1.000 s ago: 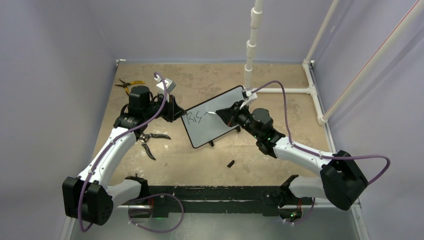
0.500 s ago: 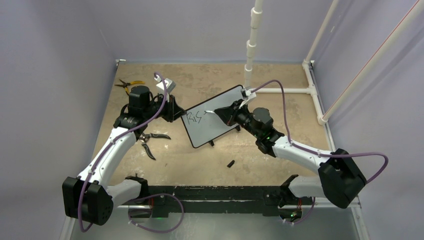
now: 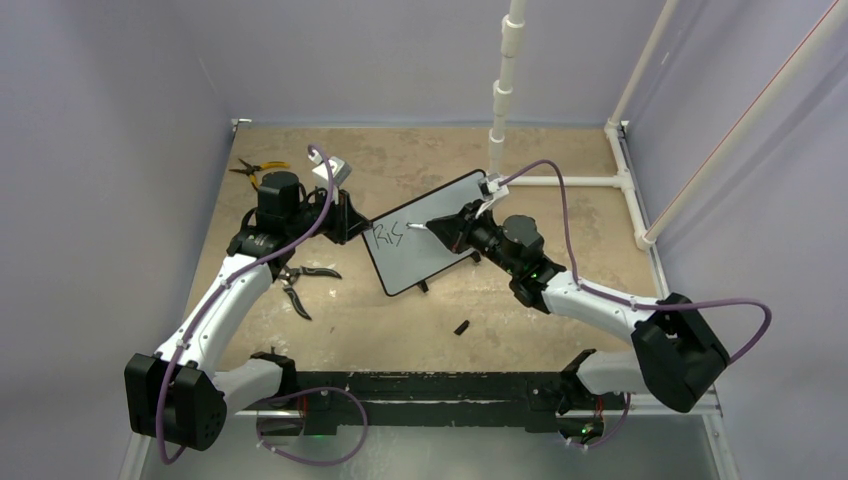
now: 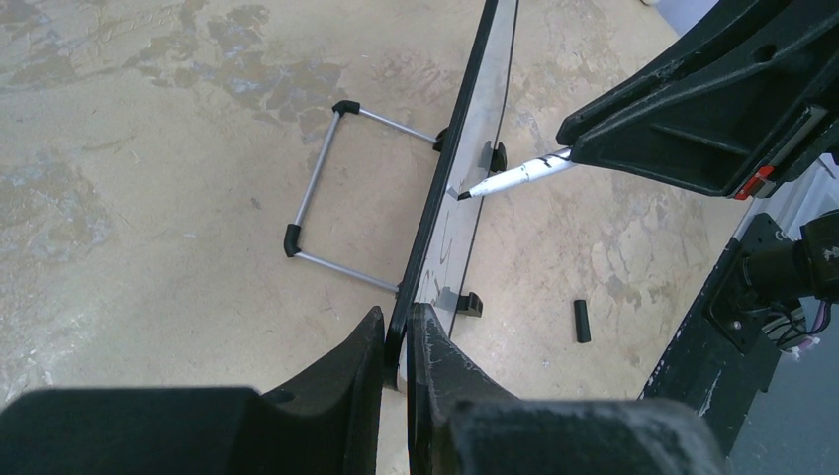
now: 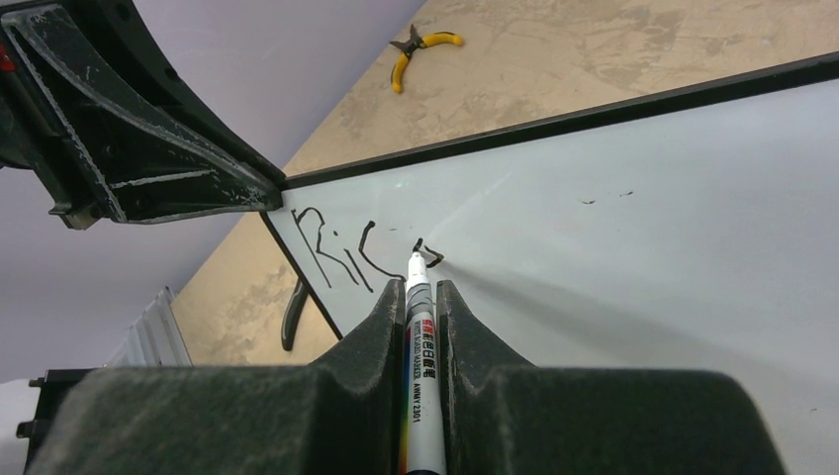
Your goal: Write a sentence on the whiteboard
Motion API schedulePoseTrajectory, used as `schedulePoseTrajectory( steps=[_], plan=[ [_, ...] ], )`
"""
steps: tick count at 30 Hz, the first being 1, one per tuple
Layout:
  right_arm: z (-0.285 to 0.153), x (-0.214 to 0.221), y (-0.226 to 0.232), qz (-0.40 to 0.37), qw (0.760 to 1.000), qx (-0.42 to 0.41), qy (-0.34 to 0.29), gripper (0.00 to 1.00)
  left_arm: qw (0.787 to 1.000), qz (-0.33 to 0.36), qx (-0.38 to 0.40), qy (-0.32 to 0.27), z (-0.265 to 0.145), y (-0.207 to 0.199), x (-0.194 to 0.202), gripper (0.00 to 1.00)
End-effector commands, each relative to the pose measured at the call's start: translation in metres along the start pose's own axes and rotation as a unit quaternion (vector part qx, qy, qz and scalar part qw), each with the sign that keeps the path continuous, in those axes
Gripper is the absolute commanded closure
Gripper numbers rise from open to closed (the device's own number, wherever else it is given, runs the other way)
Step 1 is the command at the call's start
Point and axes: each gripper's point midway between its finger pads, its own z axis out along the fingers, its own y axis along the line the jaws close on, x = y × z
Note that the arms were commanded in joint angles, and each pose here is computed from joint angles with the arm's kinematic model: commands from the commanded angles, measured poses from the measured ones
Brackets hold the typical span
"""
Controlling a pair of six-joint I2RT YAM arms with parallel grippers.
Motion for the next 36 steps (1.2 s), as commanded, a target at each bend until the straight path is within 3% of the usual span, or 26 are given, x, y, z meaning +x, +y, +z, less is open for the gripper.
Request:
schedulePoseTrajectory(
  steps=[1,17,36],
  plan=[
    [0.001,0.004,-0.004,-0.007,1.0,0.001,0.003,1.0,0.999,0.025,0.005,-0.026,-0.003,-0.003,-0.015,1.0],
    [-0.004,0.024,-0.016,-0.004,0.999,0.022,0.032,1.0,0.999,0.025,0.005,-0.026,-0.003,-0.003,-0.014,1.0],
    [-0.011,0.004,-0.022,0.003,0.998,0.058,0.0,1.0,0.999,0.025,0.005,-0.027,-0.003,-0.003,-0.014,1.0]
  ],
)
